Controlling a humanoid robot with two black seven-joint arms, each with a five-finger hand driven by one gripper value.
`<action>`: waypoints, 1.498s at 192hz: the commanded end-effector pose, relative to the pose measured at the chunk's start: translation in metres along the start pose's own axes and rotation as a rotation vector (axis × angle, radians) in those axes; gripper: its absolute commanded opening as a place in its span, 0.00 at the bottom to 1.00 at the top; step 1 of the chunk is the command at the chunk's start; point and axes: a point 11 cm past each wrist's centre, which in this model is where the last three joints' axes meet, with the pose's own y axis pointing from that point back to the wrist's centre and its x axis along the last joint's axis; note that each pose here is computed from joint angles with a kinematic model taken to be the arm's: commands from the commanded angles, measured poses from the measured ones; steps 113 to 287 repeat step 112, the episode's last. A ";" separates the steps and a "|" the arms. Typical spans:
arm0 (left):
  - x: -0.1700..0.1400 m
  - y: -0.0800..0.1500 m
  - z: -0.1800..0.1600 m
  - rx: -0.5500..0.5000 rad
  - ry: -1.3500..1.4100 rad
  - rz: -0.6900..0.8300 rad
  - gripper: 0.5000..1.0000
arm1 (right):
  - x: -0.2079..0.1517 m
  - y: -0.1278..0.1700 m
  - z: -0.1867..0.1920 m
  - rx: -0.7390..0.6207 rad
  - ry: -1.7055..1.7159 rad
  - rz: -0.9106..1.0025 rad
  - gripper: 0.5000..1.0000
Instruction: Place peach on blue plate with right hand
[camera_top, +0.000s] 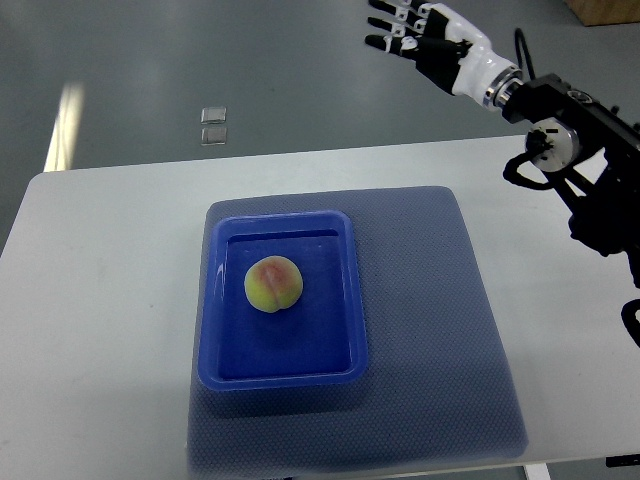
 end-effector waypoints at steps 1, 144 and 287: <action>0.000 0.000 0.000 0.001 -0.003 0.000 1.00 | 0.038 0.017 0.005 0.107 -0.192 0.137 0.86; -0.005 0.000 -0.004 0.033 -0.004 -0.013 1.00 | 0.066 0.051 0.077 0.112 -0.447 0.298 0.86; -0.005 0.000 -0.004 0.033 -0.004 -0.013 1.00 | 0.066 0.051 0.077 0.112 -0.447 0.298 0.86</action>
